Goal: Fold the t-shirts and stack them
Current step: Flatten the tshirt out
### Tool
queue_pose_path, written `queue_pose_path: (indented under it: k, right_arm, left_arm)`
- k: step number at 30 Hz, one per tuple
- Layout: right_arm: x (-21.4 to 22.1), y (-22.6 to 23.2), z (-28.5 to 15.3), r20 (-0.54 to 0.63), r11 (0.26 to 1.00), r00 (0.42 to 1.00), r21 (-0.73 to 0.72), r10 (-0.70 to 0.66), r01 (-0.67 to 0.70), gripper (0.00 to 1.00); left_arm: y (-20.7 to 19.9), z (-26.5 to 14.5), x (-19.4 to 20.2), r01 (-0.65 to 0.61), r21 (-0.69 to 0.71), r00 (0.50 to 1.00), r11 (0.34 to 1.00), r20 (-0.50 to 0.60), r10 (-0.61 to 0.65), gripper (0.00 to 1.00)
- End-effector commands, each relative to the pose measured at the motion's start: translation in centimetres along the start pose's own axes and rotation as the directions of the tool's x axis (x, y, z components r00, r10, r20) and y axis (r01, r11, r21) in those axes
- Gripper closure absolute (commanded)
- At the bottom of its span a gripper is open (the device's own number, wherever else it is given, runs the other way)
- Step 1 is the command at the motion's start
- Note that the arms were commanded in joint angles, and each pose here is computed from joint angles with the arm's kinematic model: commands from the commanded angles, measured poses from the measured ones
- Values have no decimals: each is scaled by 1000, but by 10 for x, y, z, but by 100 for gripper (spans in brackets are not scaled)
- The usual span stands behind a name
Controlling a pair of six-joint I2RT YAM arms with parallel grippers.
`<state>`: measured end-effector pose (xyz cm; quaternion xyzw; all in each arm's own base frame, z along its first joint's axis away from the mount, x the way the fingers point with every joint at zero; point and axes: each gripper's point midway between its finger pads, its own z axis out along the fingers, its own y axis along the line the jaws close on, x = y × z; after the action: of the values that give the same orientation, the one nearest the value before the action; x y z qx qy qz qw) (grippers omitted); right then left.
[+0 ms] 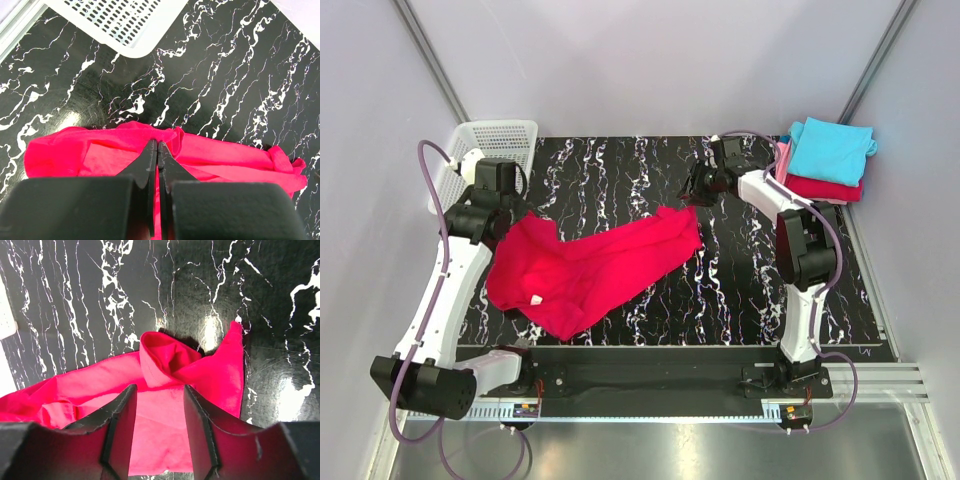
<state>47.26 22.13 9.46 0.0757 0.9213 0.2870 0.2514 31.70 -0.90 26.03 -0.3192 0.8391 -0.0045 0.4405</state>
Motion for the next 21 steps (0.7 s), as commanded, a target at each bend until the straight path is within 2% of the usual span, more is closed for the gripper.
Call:
queue_pose_path:
  k: [1, 12, 21]
  right_arm:
    - [1, 8, 1, -11, 999, 1000, -40, 9, -10, 52]
    - [14, -18, 9, -53, 998, 999, 60, 5, -2, 53]
    - [24, -27, 17, -87, 998, 996, 70, 3, 3, 57]
  left_arm:
    - [-6, 3, -7, 17, 27, 999, 999, 28, -17, 100]
    - [-7, 5, -4, 21, 30, 1000, 999, 16, -22, 100]
    - [-7, 7, -2, 22, 25, 1000, 999, 11, -22, 100]
